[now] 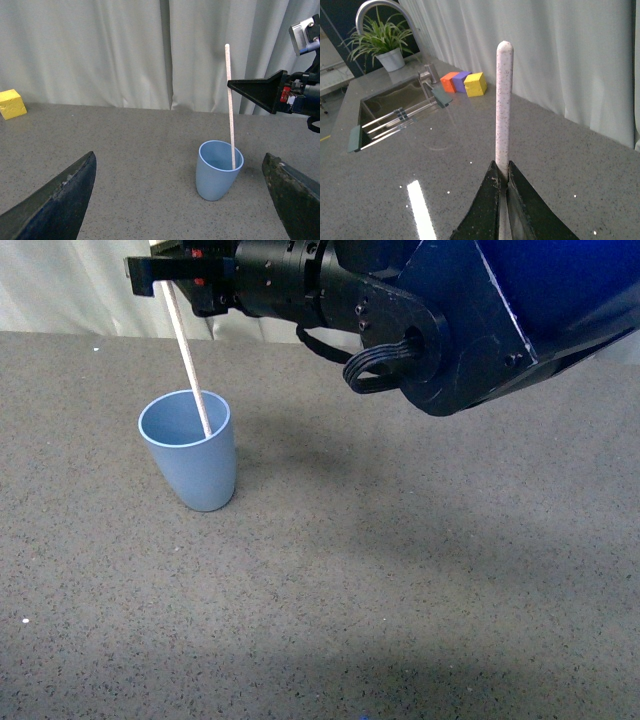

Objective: Transfer chopsticks to blue cup

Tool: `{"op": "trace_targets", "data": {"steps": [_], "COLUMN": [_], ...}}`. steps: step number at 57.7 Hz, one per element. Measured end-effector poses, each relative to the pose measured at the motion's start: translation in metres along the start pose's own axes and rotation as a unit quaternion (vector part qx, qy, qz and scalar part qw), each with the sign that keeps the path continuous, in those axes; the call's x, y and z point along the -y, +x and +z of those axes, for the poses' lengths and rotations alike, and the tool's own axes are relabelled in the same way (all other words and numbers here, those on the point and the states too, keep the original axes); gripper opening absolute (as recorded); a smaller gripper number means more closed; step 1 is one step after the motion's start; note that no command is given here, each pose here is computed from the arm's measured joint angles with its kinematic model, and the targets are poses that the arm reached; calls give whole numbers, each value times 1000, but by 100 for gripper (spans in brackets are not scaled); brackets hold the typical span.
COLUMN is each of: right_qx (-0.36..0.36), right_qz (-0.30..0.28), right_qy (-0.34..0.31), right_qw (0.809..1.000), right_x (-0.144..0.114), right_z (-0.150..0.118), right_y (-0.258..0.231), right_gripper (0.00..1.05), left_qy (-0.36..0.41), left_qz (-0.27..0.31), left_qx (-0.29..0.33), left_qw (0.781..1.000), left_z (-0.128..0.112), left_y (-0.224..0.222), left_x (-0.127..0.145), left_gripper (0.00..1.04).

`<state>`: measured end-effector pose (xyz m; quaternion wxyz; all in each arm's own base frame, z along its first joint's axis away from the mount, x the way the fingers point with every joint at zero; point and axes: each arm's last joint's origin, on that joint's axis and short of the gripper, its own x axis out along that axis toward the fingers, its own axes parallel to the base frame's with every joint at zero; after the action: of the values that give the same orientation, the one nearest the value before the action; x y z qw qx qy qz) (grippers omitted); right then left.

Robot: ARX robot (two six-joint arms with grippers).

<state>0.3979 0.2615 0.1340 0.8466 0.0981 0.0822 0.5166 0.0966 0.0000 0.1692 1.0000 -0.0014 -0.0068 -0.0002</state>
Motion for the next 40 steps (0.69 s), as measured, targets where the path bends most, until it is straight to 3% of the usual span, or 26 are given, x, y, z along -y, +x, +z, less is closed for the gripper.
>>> {"op": "trace_targets", "data": {"steps": [17, 24, 34, 40], "right_qx": [-27, -22, -11, 9], "right_qz": [-11, -26, -61, -86], "right_qy": [2, 0, -1, 3], "right_qw": [1000, 999, 998, 996], "right_x": [-1, 1, 5, 9], "right_z": [-12, -11, -11, 1], "right_y": [-1, -2, -8, -18], "right_gripper": [3, 29, 57, 78], "left_qy": [0, 0, 0, 0], "left_qz": [0, 0, 0, 0], "left_qx": [0, 0, 0, 0], "left_qw": [1000, 1000, 1000, 1000], "left_z": [0, 0, 0, 0], "left_y": [0, 0, 0, 0], "left_x": [0, 0, 0, 0], "left_gripper": [98, 98, 98, 98]}}
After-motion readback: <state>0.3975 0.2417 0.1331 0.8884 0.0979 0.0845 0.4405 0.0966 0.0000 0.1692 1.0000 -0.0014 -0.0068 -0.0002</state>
